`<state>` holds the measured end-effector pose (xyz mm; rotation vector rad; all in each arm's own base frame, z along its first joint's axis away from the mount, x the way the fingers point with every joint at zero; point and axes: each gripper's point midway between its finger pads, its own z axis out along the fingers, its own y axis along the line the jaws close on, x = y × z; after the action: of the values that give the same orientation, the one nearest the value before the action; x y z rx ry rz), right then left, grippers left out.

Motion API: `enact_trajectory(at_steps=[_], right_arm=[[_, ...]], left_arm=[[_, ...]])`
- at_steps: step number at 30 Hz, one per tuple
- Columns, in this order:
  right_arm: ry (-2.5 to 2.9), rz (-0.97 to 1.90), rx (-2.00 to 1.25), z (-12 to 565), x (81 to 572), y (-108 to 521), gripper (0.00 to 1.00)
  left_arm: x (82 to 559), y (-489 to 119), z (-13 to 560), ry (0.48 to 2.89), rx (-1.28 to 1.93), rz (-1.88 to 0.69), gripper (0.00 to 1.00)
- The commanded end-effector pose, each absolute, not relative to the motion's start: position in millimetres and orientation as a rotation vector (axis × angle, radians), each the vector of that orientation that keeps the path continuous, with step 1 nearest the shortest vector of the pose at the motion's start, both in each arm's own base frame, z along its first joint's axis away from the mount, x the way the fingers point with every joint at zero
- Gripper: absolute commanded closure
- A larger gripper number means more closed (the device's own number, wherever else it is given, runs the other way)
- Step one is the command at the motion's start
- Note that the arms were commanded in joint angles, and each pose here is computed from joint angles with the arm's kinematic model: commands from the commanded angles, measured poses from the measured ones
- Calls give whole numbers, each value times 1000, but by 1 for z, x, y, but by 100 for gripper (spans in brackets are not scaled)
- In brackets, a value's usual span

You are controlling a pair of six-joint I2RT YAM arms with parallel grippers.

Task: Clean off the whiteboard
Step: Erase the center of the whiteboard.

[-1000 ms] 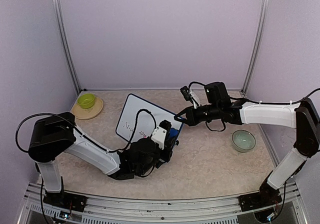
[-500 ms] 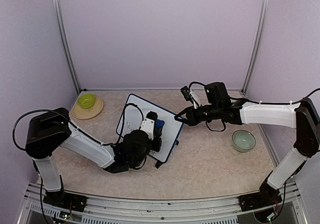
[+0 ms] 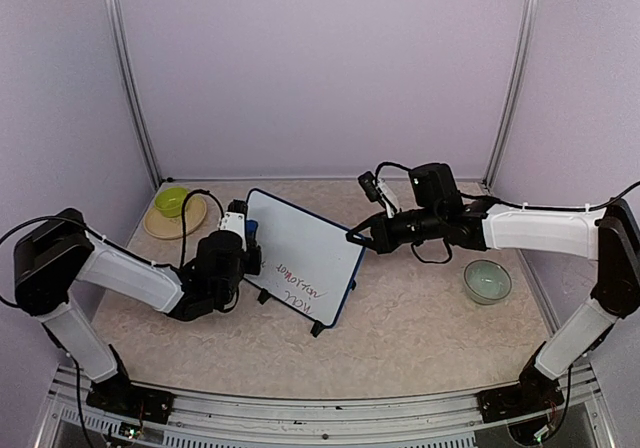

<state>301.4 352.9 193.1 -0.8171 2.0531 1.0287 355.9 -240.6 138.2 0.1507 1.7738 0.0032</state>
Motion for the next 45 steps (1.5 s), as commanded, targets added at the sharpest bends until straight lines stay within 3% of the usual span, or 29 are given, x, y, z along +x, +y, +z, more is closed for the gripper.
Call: enact_trajectory(at_steps=[1,8,33,45], right_arm=[[2213,975,-972,143,269,347,100],[2219,955,-987,146,277,341,100],[2184,987,-938,172,289,323,100],[2192,990,-933,167,288,322,100]], left_arm=[[359,-210,140,1808,165,-32,86],[354,-180,136,1827,147,-54,85],[352,-198,84,1841,148,-24,85],[333,-230,114,1807,307,-298,86]])
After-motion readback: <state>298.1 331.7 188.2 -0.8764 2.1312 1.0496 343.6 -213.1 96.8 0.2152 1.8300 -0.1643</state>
